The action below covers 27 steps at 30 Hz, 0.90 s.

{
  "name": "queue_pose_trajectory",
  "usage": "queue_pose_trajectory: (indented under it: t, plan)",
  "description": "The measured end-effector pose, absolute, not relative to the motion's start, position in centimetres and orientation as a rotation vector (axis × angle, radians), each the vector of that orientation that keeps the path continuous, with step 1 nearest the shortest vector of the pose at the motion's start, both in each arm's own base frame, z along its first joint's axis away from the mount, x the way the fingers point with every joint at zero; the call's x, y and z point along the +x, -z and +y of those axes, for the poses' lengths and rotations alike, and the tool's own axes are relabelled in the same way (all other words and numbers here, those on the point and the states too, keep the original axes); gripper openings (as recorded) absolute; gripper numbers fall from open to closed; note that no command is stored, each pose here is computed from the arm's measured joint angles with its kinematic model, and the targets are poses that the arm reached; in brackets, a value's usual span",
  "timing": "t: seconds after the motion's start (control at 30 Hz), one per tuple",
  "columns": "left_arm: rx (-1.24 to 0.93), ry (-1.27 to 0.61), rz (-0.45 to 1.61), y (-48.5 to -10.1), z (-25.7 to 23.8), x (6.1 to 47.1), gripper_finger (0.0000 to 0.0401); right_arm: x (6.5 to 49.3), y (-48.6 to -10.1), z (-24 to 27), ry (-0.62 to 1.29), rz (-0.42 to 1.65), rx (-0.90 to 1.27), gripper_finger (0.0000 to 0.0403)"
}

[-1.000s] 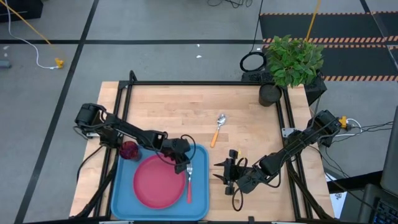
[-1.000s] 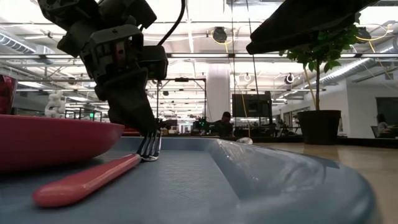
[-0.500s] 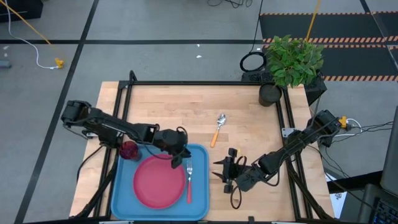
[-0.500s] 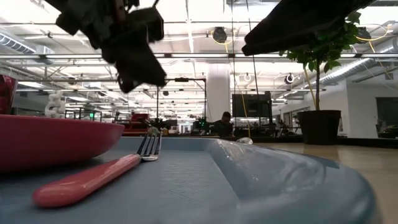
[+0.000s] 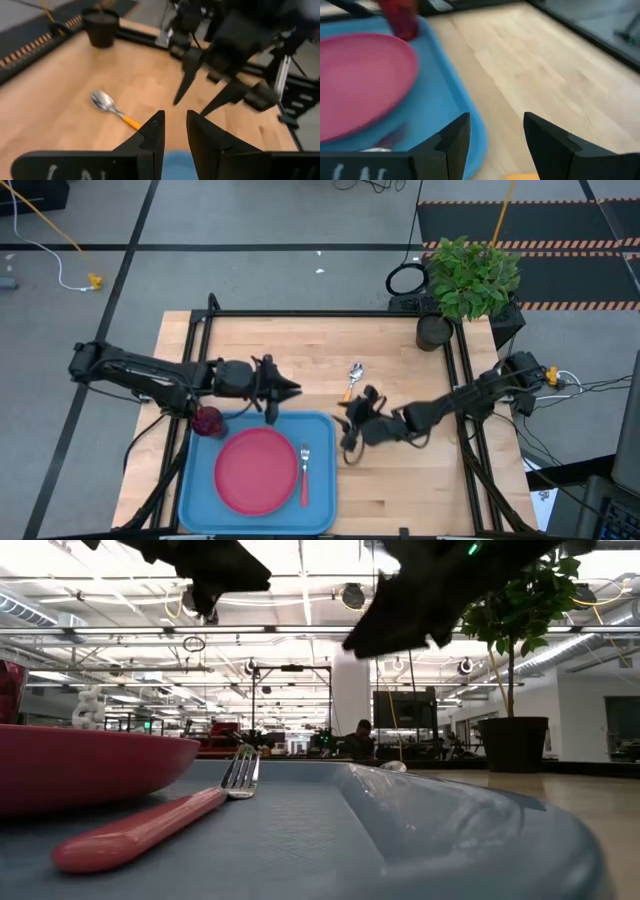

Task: Pick and place plate/cup/fork/spoon on tray
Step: Put the yellow spoon on the blue serving tray to the right of the pink fork

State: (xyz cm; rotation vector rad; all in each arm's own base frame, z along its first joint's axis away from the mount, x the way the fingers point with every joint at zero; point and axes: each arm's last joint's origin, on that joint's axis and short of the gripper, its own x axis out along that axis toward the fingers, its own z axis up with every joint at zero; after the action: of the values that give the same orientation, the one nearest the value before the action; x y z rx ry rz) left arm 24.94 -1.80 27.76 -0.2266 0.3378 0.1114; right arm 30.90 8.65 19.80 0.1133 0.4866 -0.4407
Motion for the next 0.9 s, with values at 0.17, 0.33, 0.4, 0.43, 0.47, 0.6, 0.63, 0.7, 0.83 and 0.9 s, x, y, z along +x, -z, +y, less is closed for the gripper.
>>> queue_pose_trajectory:
  t: [0.17,0.33,0.4,0.43,0.47,0.6,0.63,0.7,0.83,0.9]
  plan:
    - [-0.209,-0.140,0.269,-29.2,-0.7,23.8,0.0081,31.3,-19.0,4.4,0.576,0.546,0.311,0.0176]
    - [-0.162,-0.161,0.218,-30.4,0.2,22.7,0.0081,31.2,-18.7,2.4,0.673,0.557,0.410,0.0181]
    - [-0.160,-0.178,0.202,-30.6,0.6,22.6,0.0081,31.0,-18.5,1.9,0.696,0.576,0.416,0.0187]
    - [-0.163,-0.188,0.196,-30.7,0.8,22.5,0.0081,31.0,-18.4,1.7,0.707,0.579,0.423,0.0191]
    - [-0.167,-0.197,0.200,-30.7,1.0,22.4,0.0081,30.9,-18.4,1.5,0.720,0.579,0.437,0.0194]
    - [-0.171,-0.212,0.203,-30.6,1.3,22.5,0.0081,30.5,-16.9,0.8,0.781,0.590,0.504,0.0209]
    - [-0.171,-0.212,0.209,-30.5,1.3,22.5,0.0081,30.4,-16.5,0.8,0.792,0.602,0.515,0.0212]
    - [-0.171,-0.212,0.218,-30.3,1.3,22.8,0.0081,30.2,-15.9,0.8,0.796,0.616,0.551,0.0218]
    - [-0.171,-0.214,0.241,-29.8,1.3,23.3,0.0081,29.8,-15.4,0.6,0.816,0.617,0.576,0.0224]
    - [-0.171,-0.214,0.247,-29.7,1.3,23.4,0.0081,29.6,-15.2,0.3,0.831,0.619,0.582,0.0224]
